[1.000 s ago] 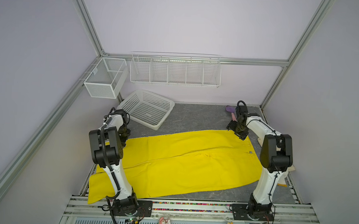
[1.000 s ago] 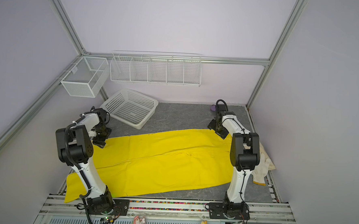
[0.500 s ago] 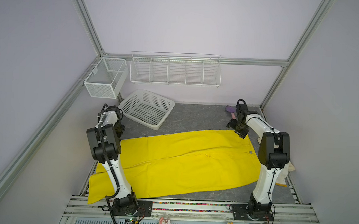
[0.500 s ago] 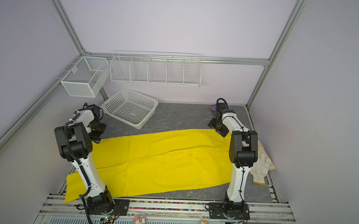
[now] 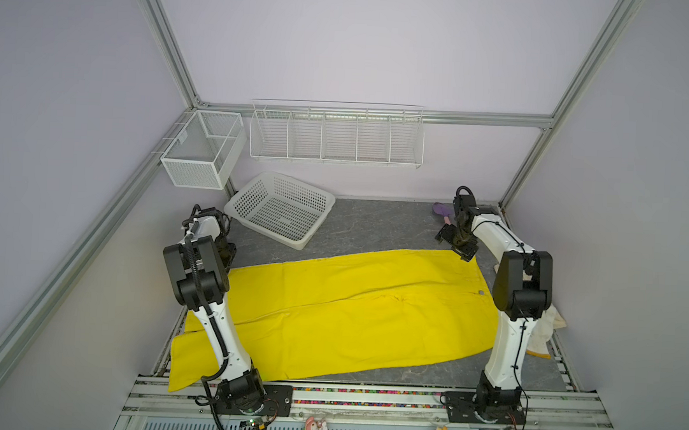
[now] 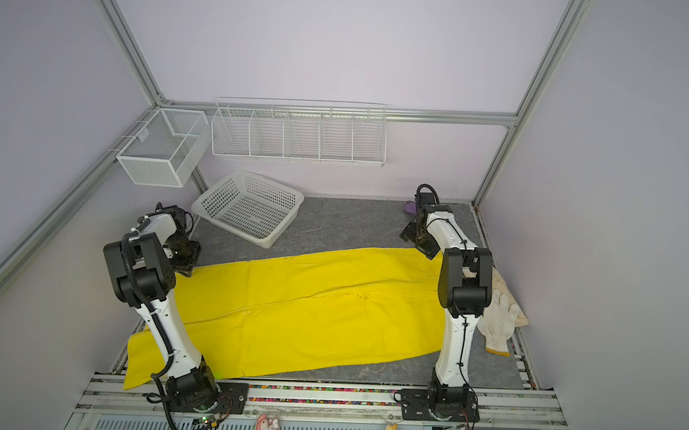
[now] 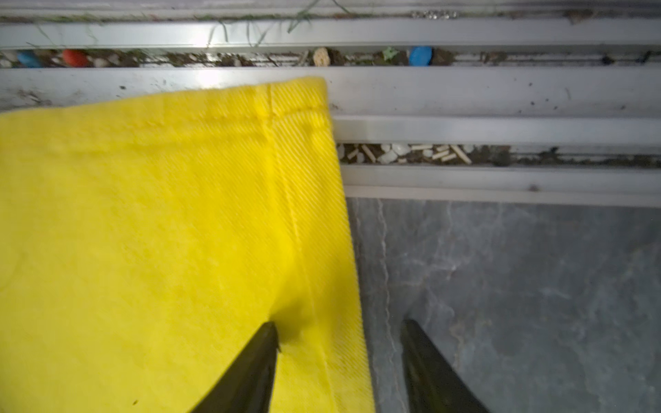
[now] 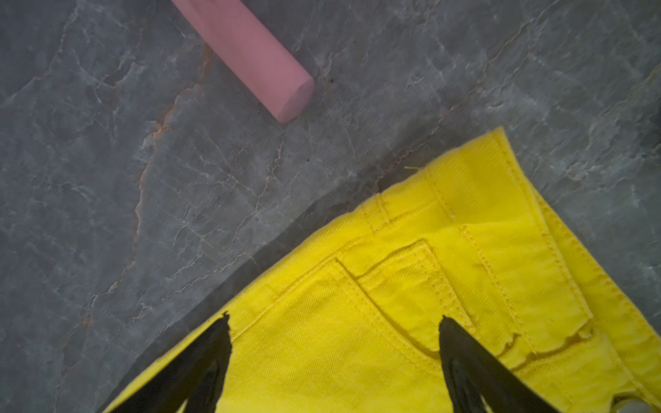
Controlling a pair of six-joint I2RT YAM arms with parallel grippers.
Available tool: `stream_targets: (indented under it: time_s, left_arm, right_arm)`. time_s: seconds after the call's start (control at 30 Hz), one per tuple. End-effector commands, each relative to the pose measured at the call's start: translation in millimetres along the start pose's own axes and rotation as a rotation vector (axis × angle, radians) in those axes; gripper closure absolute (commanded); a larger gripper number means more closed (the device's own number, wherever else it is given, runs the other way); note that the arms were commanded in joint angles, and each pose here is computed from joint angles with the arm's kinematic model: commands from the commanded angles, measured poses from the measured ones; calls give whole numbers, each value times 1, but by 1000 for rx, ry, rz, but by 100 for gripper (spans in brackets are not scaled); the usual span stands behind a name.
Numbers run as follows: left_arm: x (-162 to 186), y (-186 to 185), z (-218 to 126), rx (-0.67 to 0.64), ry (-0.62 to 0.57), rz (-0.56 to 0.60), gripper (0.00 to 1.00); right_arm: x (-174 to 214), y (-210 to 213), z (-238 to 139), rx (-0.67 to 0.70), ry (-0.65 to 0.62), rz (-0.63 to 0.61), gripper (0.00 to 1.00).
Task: Fold and stack the trousers
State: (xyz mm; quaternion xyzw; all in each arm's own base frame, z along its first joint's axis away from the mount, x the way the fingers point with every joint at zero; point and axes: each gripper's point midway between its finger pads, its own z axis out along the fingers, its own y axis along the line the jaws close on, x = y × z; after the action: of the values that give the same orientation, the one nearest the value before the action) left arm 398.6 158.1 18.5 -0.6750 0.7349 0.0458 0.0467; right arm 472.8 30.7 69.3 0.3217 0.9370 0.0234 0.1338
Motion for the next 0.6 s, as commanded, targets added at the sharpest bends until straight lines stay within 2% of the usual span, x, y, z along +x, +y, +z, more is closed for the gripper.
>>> stream_targets:
  time_s: [0.0,0.1,0.17,0.33,0.57]
  left_arm:
    - [18,10,14,-38,63,35,65]
    - [20,8,9,-19,63,46,89]
    - [20,7,3,-6,58,47,100]
    - [21,-1,-18,48,42,94,100]
    - [25,-6,-54,122,13,118,100]
  right_arm:
    - [6,-7,8,62,26,38,9]
    - [6,-4,11,65,25,39,10]
    - [5,-4,14,86,27,37,10]
    - [-2,-19,18,191,15,28,11]
    - [-6,-25,36,226,32,44,13]
